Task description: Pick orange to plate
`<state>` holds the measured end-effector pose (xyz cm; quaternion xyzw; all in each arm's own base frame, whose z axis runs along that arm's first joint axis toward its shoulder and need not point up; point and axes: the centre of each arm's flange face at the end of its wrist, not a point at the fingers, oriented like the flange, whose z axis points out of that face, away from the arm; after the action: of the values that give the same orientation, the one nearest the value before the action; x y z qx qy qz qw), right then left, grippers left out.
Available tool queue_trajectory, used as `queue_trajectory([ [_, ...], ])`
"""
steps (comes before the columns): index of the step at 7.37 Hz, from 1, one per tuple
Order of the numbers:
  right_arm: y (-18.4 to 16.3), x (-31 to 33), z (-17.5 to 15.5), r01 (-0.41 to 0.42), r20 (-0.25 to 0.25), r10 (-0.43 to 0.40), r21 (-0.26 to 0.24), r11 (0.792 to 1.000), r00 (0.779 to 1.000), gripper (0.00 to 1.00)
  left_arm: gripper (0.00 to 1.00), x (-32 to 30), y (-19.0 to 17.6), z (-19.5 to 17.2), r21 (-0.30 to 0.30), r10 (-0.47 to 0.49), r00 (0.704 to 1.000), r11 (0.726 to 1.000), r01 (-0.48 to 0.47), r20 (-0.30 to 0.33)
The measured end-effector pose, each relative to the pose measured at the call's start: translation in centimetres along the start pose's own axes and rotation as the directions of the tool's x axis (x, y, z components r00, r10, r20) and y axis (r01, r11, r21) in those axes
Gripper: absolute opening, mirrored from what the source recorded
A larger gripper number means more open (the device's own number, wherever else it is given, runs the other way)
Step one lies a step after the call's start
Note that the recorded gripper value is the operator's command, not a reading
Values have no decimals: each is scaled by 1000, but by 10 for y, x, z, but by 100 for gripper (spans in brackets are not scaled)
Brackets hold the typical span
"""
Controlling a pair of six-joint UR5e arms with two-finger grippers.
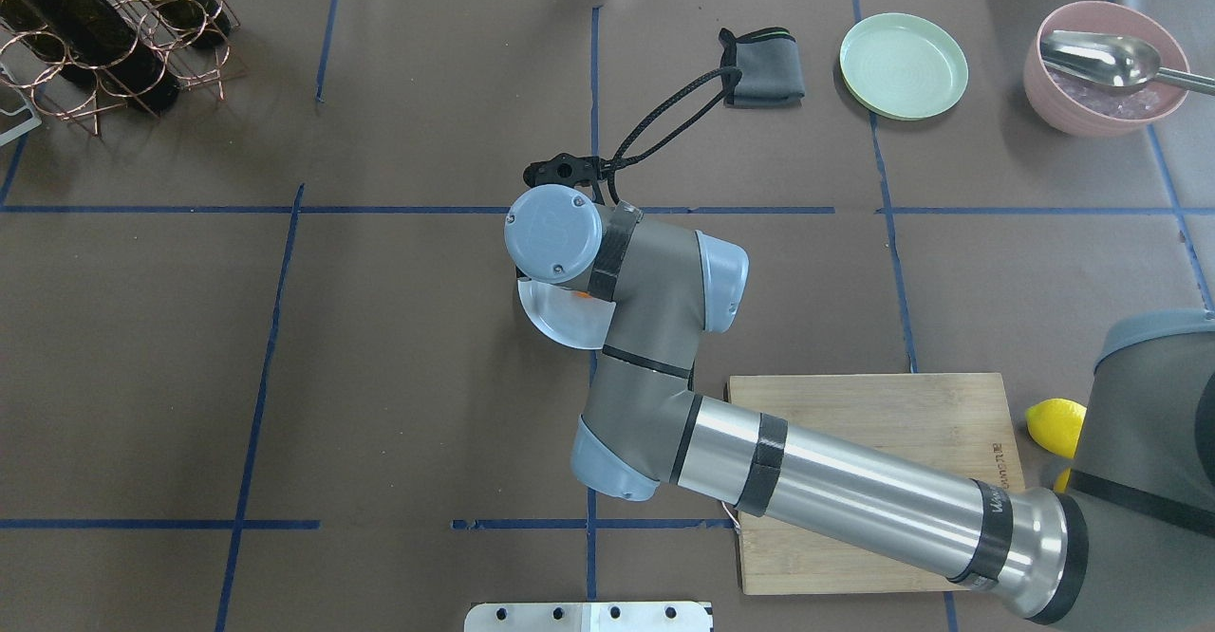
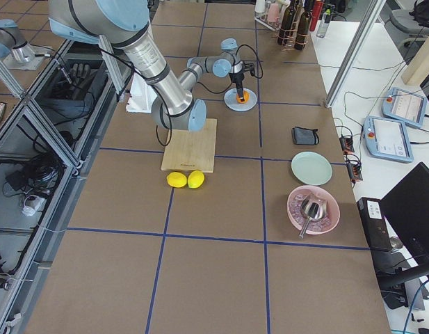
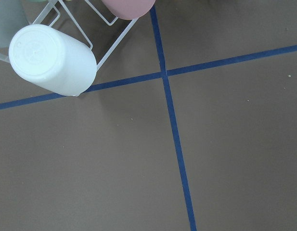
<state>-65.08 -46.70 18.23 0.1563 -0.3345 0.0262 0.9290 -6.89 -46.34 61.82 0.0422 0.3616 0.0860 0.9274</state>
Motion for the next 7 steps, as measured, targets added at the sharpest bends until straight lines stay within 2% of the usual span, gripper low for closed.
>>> queue_trajectory([
  [1,-17,9,-15,0,5,0,-4,1000,1000,100,100,0,0,0,1,1,1000,1000,-1,0],
  [3,-74,65,-55,50,30,-49,-52,997,998,100,100,2,-1,-2,2,4,1000,1000,-4,1],
  [5,-132,177,-86,162,94,-152,-103,981,984,100,100,-1,0,1,-5,0,1000,1000,0,0],
  [7,-159,317,-109,296,150,-278,-108,949,949,100,100,-1,1,3,-8,-7,1000,1000,7,-16],
])
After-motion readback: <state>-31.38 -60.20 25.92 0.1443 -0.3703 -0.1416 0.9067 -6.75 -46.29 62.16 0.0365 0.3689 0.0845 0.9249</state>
